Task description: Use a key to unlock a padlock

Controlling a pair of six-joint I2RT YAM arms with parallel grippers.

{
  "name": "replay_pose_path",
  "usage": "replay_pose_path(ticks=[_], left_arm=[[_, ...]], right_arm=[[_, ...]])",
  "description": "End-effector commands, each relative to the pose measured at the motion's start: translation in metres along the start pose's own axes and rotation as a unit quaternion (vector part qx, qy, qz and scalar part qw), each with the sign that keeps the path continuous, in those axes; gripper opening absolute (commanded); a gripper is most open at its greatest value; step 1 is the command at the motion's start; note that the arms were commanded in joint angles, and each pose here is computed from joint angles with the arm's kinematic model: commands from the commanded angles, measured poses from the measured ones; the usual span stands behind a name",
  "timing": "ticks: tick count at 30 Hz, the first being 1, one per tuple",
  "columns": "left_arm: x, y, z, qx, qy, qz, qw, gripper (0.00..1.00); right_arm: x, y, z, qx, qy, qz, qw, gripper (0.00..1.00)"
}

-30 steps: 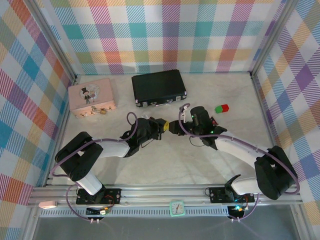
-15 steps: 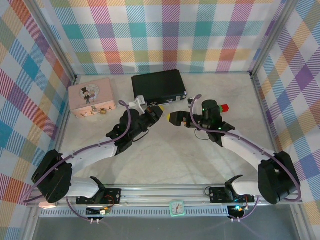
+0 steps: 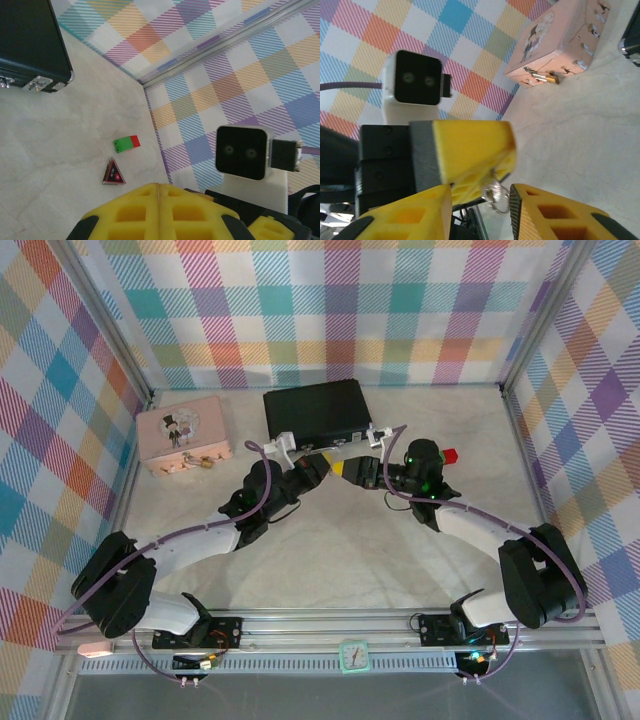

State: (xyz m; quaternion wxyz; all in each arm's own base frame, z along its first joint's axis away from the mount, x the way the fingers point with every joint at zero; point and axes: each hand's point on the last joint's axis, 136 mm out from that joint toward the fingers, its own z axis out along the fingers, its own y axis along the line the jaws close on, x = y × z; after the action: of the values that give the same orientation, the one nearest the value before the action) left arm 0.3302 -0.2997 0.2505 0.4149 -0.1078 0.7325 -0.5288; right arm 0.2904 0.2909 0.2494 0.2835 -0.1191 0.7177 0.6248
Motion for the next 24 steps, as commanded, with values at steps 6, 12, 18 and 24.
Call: replay_pose_path(ticks=[6, 12, 18, 24], left_arm=[[-0.005, -0.015, 0.006, 0.051, -0.007, -0.027, 0.998, 0.00], [-0.009, -0.018, 0.003, 0.056, -0.014, -0.033, 0.998, 0.00], [-0.009, -0.019, 0.003, 0.061, -0.015, -0.042, 0.997, 0.00], [-0.008, -0.022, 0.007, 0.072, -0.012, -0.049, 0.996, 0.00]], right_arm=[[0.008, 0.000, 0.002, -0.020, 0.009, -0.004, 1.000, 0.34], [0.012, -0.013, -0.002, 0.015, 0.002, -0.011, 1.000, 0.36], [0.011, -0.010, -0.002, 0.008, 0.003, -0.010, 1.000, 0.40], [0.011, -0.008, 0.000, -0.007, 0.006, -0.003, 1.000, 0.32]])
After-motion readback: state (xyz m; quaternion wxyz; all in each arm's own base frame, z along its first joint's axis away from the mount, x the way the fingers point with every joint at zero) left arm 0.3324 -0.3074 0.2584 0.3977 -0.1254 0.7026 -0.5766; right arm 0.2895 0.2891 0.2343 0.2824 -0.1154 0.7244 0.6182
